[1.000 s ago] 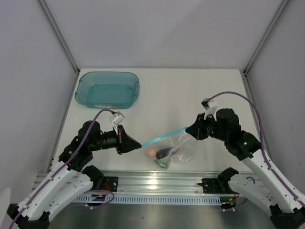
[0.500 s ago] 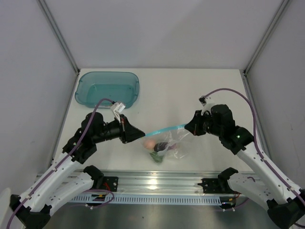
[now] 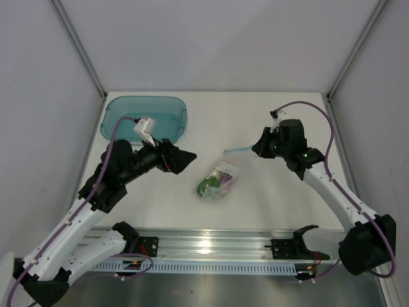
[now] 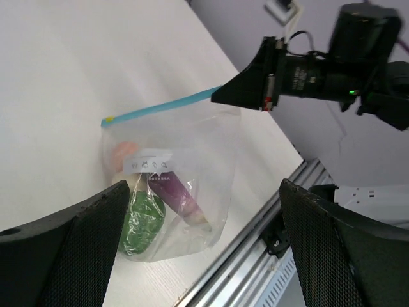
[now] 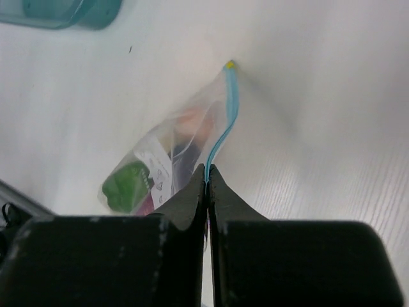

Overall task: Place the food in the zip-top bag and seal the zipper
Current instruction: Place the zipper food storage bag at the center of the board.

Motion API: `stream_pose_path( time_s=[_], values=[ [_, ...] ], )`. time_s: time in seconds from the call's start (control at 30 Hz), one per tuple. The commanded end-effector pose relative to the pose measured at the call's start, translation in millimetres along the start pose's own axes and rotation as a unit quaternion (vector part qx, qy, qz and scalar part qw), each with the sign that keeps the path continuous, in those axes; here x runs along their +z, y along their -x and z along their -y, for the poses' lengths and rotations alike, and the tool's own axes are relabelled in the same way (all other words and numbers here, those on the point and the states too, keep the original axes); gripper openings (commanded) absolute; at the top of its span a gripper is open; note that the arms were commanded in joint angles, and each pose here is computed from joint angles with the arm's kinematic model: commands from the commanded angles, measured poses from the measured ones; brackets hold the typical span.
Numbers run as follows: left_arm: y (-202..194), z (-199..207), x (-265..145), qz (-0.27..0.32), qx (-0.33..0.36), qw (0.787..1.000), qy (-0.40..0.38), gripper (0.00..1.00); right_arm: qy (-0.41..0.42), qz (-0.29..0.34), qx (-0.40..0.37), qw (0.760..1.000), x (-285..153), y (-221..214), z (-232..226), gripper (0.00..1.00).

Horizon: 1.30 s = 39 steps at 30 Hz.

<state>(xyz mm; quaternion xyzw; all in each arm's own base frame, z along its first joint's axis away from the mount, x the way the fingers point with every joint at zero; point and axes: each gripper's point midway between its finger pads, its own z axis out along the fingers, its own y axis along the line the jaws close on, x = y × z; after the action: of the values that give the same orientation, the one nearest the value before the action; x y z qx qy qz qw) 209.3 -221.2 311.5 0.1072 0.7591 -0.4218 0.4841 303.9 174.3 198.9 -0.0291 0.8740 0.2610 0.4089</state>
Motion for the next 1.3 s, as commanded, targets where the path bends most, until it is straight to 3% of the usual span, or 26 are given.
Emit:
stream_pose_path(
  time_s=[0.0, 0.23, 0.67, 0.9, 1.03, 1.27],
  values=[
    [37, 8, -22, 0.073, 0.03, 0.997, 0.01, 1.0, -0.022, 0.055, -0.022, 0.998, 18, 47, 16, 0.0],
    [7, 5, -40, 0.074, 0.016, 0.997, -0.014, 0.99, -0.046, 0.03, 0.009, 0.998, 78, 64, 76, 0.0],
    [-30, -15, -31, 0.033, 0.008, 0.999, -0.002, 0.99, -0.112, -0.005, 0.021, 0.994, 167, 95, 151, 0.01],
    [-44, -28, -26, 0.02, 0.009, 1.0, 0.013, 0.99, -0.151, -0.036, 0.041, 0.987, 176, 72, 172, 0.07],
    [-48, -28, -24, 0.018, 0.001, 1.0, 0.007, 0.99, -0.157, -0.03, 0.058, 0.985, 175, 63, 175, 0.21],
    [-52, -25, -28, 0.008, 0.001, 1.0, 0.001, 1.0, -0.167, -0.01, 0.038, 0.985, 164, 84, 166, 0.79]
  ],
)
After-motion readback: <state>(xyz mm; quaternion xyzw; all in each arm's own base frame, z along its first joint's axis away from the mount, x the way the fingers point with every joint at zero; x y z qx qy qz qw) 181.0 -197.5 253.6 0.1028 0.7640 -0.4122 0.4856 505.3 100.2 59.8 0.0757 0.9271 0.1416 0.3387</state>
